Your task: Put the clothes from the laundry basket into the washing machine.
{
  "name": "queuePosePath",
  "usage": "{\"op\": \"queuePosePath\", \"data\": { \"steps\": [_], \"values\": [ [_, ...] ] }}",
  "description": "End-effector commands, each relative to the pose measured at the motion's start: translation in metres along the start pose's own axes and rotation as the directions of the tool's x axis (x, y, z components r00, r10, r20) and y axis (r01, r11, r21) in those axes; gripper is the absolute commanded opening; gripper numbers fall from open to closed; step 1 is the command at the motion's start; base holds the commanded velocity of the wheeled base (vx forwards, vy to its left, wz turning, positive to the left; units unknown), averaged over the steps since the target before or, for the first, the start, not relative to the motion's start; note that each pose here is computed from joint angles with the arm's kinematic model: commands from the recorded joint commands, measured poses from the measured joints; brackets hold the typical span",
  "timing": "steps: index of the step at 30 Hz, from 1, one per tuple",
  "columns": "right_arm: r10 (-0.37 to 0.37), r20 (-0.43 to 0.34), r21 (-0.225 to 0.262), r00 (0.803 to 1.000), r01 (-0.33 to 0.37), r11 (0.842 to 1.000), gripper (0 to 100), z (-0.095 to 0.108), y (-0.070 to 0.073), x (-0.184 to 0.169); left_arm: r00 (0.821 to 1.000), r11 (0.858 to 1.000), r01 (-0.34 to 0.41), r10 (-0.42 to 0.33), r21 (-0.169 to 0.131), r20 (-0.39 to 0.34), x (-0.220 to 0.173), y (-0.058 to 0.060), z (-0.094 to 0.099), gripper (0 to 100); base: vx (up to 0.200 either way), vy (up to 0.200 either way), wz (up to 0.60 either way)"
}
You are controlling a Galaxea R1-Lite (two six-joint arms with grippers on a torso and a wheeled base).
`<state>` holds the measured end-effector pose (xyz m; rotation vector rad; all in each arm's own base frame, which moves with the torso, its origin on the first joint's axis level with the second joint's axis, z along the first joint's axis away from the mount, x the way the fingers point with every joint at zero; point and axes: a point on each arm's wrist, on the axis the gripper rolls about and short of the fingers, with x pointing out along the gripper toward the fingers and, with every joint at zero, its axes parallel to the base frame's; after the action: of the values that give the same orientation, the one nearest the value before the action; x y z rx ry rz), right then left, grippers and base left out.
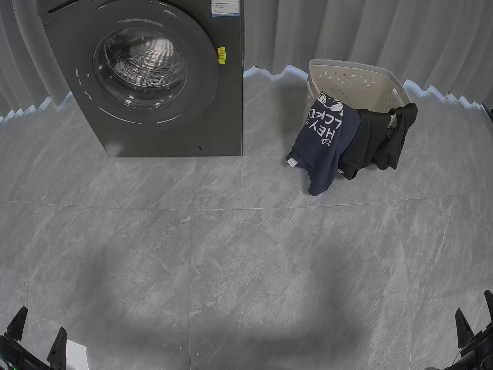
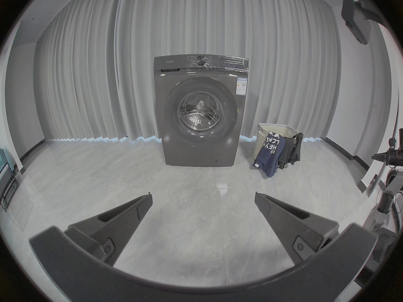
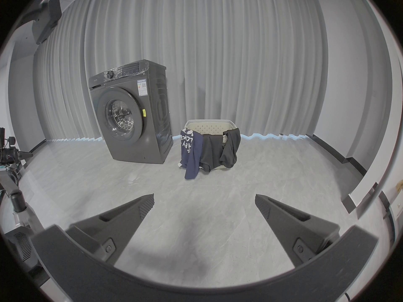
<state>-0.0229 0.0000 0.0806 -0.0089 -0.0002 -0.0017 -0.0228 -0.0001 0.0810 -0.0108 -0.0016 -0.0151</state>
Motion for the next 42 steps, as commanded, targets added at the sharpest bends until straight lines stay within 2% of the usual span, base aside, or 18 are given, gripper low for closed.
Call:
{"op": "queuePosePath", "data": {
  "steps": [1,13,19,31,37,42],
  "values": [
    [0.0,0.0,0.0,1.0,0.0,1.0,100,-0.0049,0.0,0.0,1.0,1.0,-0.001,0.001,-0.001,-0.002,0.0002,0.0,-0.0051,100,0.2,0.0,0.0],
    [0.0,0.0,0.0,1.0,0.0,1.0,100,-0.0049,0.0,0.0,1.0,1.0,0.0,0.0,0.006,-0.003,0.0002,0.0,-0.0052,100,0.2,0.0,0.0],
    [0.0,0.0,0.001,1.0,0.0,1.0,100,-0.0049,0.0,0.0,1.0,1.0,-0.003,0.003,0.0,-0.003,0.0002,0.0001,-0.0052,100,0.0,0.0,0.0],
    [0.002,0.0,0.0,1.0,-0.002,1.0,100,-0.0049,0.0001,0.0,1.0,1.0,-0.006,0.006,0.003,-0.003,0.0002,0.0001,-0.0052,100,0.0,-0.2,0.0],
    [0.0,0.0,0.0,1.0,0.0,1.0,100,-0.0049,0.0,0.0,1.0,1.0,-0.007,0.007,-0.001,-0.002,0.0002,0.0002,-0.0051,100,0.0,0.0,-0.3],
    [0.0,0.0,0.0,1.0,0.0,1.0,100,-0.0049,0.0,0.0,1.0,1.0,-0.007,0.007,0.0,-0.002,0.0002,0.0002,-0.0051,100,0.0,-0.2,0.0]
  ]
}}
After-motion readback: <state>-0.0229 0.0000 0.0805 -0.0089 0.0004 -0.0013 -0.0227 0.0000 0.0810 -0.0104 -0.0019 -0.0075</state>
